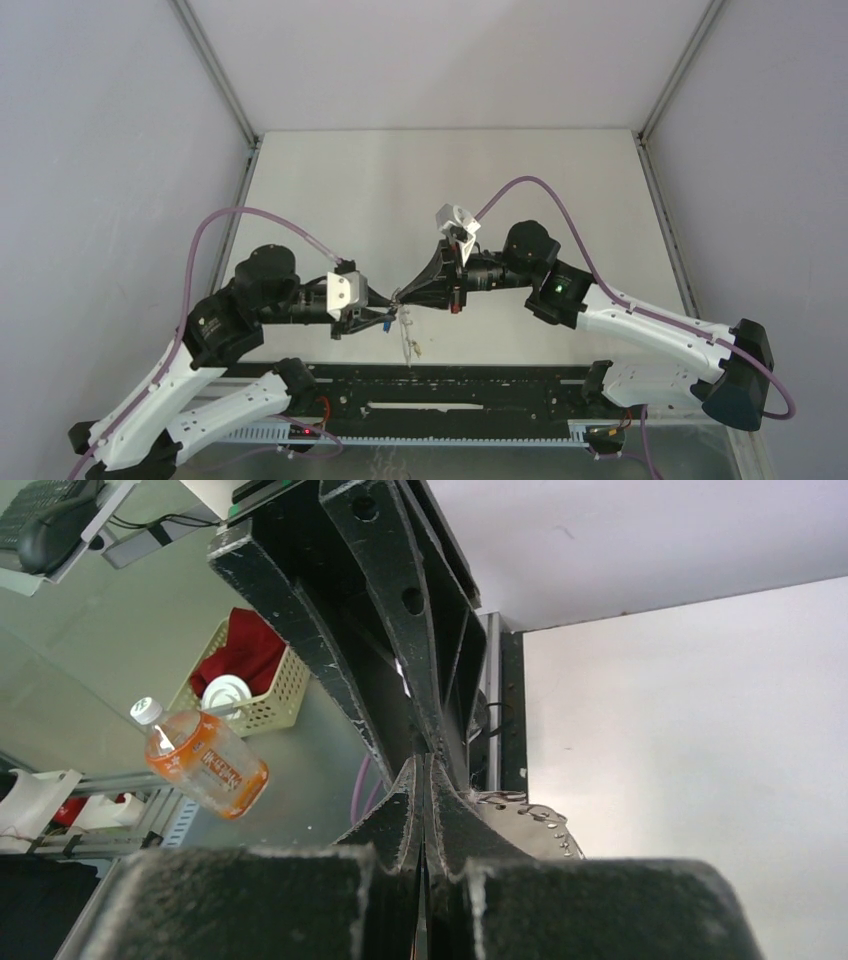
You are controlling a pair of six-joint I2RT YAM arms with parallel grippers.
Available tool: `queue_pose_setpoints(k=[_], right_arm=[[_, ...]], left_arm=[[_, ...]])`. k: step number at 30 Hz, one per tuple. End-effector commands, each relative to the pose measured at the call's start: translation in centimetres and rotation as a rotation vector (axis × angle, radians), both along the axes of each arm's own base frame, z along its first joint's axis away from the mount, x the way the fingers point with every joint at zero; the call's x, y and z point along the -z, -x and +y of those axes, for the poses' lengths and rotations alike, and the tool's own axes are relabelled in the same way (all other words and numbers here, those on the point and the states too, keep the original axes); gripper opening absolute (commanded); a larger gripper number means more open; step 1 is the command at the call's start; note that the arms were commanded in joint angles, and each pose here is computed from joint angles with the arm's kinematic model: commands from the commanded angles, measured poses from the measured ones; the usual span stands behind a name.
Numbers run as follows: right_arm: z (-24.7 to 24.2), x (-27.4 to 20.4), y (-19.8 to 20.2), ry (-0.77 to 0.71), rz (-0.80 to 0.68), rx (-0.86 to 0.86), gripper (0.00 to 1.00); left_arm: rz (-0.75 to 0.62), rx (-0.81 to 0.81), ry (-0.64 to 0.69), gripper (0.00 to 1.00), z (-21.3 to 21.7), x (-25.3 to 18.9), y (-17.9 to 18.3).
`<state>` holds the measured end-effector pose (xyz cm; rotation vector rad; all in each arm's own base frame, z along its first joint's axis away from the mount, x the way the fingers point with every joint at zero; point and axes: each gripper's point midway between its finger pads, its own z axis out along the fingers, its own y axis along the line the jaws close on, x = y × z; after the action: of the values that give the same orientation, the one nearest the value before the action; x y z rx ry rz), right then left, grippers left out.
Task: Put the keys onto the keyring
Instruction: Adjust the key on the keyring.
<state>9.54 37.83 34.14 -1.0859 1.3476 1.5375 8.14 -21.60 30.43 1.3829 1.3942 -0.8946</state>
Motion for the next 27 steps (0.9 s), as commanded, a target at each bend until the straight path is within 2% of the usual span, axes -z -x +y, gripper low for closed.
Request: queue_pose_setpoints(k=[1,7,17,21,23,26,27], right_arm=[[0.0,-2.2,0.9,-0.07,-0.044,-0.04,0.0],[0.2,-1.7,1.1,-0.058,-0.054,-0.046,0.0],[0.1,-0.7,1.5,-0.021,-0.088,-0.043,0.0],[-0.1,-0.2,1.8,0.007,-0.088,-0.06,0.0],[-0.5,0.0,1.8,0.043,-0.087,-0.066,0.16],[-1.6,0.0,0.8,0.111,-0.107,-0.026,0.35],[-2.0,0.1,0.4,0.139,-0.114,-0.012,0.45]], left_arm=[[0.02,0.026,0.043,0.3,-0.5,-1.7,0.5],[0.024,0.021,0.041,0.23,-0.6,-1.8,0.3],[0.044,0.027,0.045,0.01,-0.8,-1.9,0.4],[0.037,0.034,0.022,0.0,-0.5,-1.5,0.4],[0.015,0.053,-0.024,0.0,-0.1,-0.8,0.6],[-0.011,0.044,-0.103,0.0,0.5,0.3,-0.1],[-0.022,0.041,-0.12,0.0,0.6,0.4,-0.3]])
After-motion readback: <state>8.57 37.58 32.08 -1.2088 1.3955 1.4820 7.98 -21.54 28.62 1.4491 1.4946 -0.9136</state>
